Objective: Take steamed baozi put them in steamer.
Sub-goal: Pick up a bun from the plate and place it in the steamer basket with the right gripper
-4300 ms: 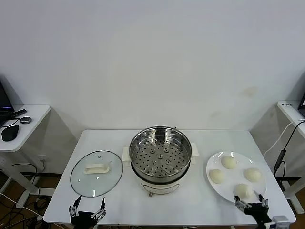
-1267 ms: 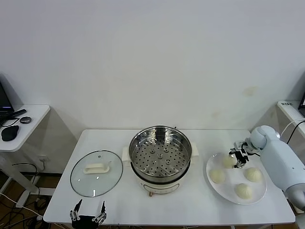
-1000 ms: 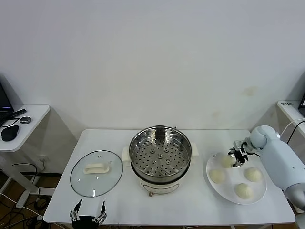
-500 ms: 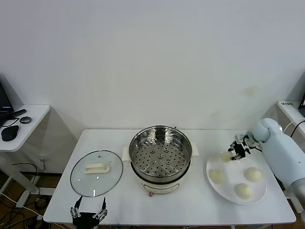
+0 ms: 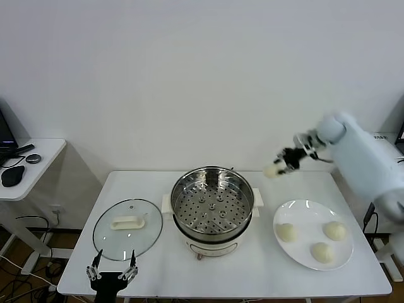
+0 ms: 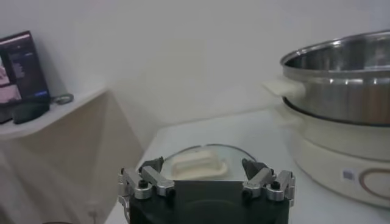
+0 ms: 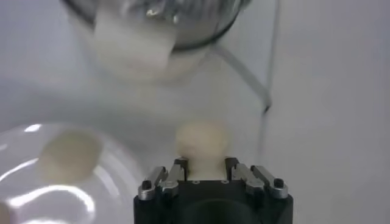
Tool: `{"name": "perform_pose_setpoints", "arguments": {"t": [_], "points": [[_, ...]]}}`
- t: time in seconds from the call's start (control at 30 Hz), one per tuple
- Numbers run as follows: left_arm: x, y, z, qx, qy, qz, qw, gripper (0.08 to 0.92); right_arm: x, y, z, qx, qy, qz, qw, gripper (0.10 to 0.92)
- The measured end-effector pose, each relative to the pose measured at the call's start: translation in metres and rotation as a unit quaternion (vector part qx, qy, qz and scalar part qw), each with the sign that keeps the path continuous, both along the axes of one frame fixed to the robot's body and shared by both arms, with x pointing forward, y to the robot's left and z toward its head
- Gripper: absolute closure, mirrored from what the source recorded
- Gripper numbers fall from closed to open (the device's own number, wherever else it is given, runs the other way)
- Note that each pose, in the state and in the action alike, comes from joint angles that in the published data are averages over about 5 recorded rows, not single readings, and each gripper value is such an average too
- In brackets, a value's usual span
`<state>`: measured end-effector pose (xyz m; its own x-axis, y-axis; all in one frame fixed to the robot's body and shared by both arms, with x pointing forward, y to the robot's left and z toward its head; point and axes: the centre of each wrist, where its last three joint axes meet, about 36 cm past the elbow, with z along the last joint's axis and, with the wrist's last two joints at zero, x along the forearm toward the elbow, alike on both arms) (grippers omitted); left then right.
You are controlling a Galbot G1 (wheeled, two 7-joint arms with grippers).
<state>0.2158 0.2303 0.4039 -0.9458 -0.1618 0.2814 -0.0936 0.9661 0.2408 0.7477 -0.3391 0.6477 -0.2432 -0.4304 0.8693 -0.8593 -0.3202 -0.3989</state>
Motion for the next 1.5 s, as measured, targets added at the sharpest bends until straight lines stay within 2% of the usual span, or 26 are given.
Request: {"name": "perform_pose_setpoints", "arguments": {"t": [0.23,0.47,0.73,0.93,1.2,1.5], "points": [[0.004,0.001,0.001,0.001,-0.006,0.006,1.0,0.177,0.023,0.087,0.056,-0.007,-0.049,0.137,0.989,0.615],[0.007,0.001,0.003,-0.001,-0.013,0.012,1.0,0.177,0.021,0.163,0.067,-0.062,-0.078,0.273,0.957,0.615],[0.009,-0.001,0.004,-0.003,-0.017,0.014,1.0,0.177,0.004,0.219,0.042,-0.139,-0.086,0.38,0.911,0.615],[0.009,-0.003,0.004,-0.006,-0.019,0.015,1.0,0.177,-0.006,0.244,0.013,-0.173,-0.083,0.427,0.884,0.615],[0.009,-0.003,0.004,-0.005,-0.018,0.016,1.0,0.177,-0.015,0.263,-0.024,-0.184,-0.076,0.461,0.865,0.615],[0.009,-0.003,0.002,-0.006,-0.017,0.016,1.0,0.177,-0.02,0.278,-0.055,-0.185,-0.077,0.478,0.855,0.615]]}}
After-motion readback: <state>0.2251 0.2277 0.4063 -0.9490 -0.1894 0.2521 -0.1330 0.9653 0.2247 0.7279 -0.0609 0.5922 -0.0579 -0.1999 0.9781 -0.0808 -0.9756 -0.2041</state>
